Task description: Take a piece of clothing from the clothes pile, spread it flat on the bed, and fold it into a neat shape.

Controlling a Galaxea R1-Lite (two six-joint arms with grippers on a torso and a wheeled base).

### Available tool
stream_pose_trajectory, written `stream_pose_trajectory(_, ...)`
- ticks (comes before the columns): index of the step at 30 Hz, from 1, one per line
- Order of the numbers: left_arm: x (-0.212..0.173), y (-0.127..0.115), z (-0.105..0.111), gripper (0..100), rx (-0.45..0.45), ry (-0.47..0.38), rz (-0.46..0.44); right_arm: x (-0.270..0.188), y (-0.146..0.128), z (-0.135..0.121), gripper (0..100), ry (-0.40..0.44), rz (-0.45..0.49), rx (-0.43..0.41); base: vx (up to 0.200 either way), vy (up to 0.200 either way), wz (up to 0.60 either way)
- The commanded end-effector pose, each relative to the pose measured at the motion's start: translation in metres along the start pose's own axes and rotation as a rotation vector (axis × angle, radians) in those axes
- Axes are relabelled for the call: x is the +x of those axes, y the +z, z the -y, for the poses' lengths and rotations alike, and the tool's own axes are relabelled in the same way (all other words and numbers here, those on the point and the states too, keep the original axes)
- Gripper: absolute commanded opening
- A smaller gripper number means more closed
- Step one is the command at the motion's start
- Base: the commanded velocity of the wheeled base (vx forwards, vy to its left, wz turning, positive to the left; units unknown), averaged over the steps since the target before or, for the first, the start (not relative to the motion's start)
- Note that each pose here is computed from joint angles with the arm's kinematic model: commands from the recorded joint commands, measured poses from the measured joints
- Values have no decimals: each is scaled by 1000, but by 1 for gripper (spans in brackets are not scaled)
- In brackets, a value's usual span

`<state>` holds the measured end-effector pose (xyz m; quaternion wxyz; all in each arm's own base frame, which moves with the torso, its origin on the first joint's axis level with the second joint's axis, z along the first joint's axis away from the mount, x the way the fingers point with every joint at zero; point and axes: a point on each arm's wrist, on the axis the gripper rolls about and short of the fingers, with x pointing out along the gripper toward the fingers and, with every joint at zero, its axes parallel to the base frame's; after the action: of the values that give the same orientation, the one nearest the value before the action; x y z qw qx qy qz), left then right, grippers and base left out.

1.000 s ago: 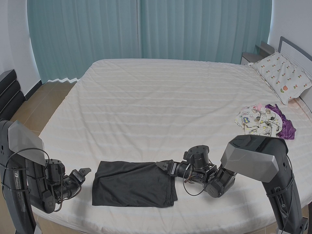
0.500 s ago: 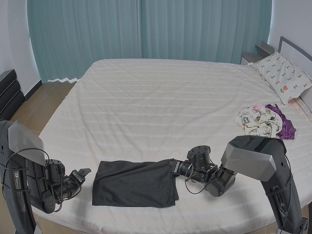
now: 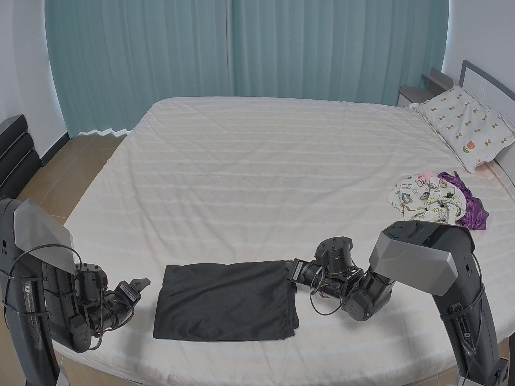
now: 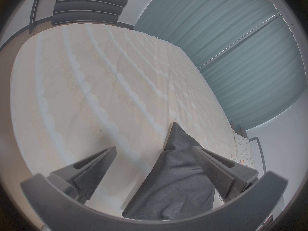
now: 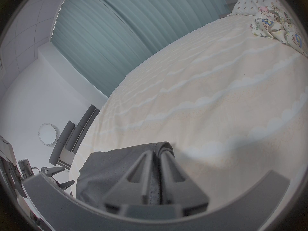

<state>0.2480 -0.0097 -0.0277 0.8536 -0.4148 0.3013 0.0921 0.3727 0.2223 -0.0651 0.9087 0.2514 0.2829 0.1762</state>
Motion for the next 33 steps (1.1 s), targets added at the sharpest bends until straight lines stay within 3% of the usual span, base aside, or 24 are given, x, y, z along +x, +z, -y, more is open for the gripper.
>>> stream_pose_trajectory(1,1,0,1,100,3,-10,4,-2,0,0,100,1,-2,1,0,0,0)
stream_pose_trajectory(10,-1,-7,3,100,22,-10,-19,-31,1,-7,100,0,-34,-7,0,0,0)
stream_pose_trajectory(17,-2,-8,3,100,22,-8,-21,-54,-20,-6,100,17,-111,-33,-200,0,0)
stream_pose_trajectory(20,-2,-8,3,100,23,-8,-23,-67,-32,-9,100,62,-154,-45,-200,0,0)
stream_pose_trajectory(33,0,-10,0,100,24,4,-29,-56,-42,-14,100,96,-171,-104,-31,0,0)
